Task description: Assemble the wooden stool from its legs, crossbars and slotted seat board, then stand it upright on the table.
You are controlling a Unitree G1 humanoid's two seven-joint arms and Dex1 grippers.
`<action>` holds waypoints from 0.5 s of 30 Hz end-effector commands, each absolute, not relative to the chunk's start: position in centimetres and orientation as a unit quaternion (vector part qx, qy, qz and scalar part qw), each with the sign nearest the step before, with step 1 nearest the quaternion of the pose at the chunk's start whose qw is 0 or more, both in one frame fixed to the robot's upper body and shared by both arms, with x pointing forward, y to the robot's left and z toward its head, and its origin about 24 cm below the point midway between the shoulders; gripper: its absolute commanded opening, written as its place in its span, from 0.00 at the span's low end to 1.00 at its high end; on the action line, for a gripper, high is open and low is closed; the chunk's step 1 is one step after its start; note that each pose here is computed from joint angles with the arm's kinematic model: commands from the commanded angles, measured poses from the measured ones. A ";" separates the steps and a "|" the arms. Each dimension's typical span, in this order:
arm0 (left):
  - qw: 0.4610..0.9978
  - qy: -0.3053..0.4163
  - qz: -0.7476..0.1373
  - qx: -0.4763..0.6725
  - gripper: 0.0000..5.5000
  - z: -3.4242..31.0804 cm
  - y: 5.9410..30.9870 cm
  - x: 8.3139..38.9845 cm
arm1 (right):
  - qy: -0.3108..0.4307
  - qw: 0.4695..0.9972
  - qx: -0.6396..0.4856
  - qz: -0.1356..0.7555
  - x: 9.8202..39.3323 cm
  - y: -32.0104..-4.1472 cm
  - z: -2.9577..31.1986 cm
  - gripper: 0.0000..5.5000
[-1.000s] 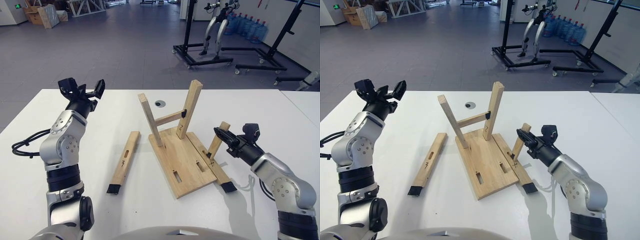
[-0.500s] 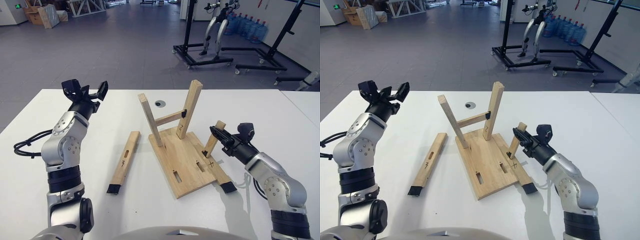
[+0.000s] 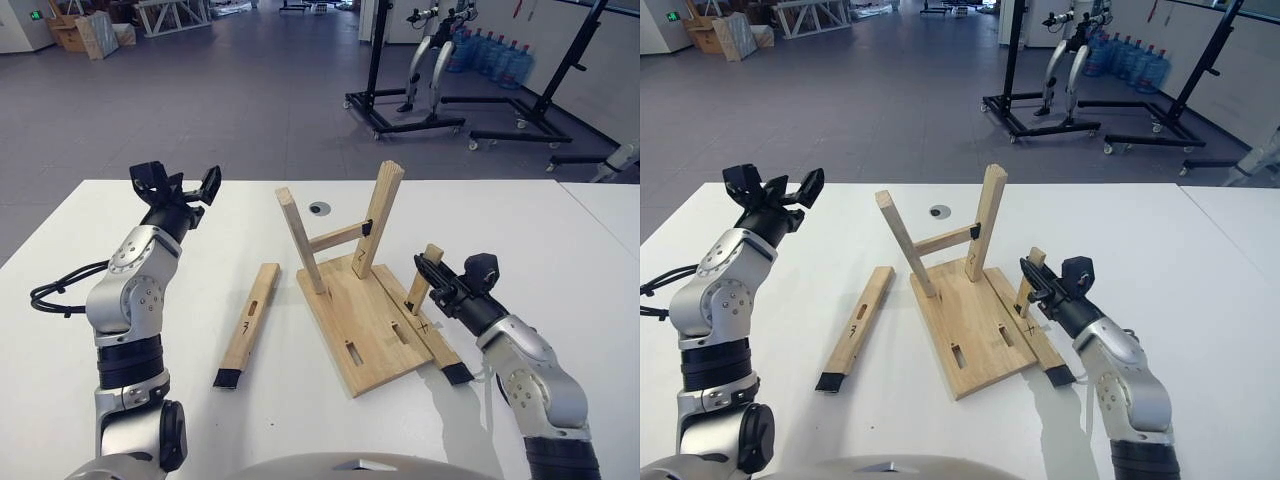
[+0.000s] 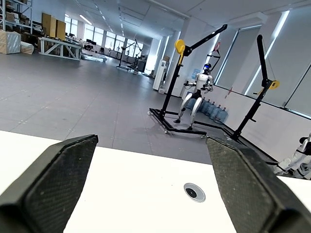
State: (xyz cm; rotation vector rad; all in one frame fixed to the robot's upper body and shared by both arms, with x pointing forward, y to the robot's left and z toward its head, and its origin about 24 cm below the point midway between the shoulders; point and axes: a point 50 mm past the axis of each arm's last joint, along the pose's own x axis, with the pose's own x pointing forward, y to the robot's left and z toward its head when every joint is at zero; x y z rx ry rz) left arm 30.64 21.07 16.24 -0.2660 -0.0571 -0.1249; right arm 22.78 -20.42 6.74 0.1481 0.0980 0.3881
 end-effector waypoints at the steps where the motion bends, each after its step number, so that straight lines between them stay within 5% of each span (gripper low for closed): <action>1: 0.990 -0.029 -0.065 -0.124 0.74 16.4 21.0 30.8 | 0.104 0.979 0.063 0.162 21.7 -20.4 3.5 0.07; 15: 0.991 -0.025 -0.065 -0.116 0.74 16.0 21.0 30.8 | 0.120 0.986 -0.009 0.116 18.5 -23.3 -1.1 0.07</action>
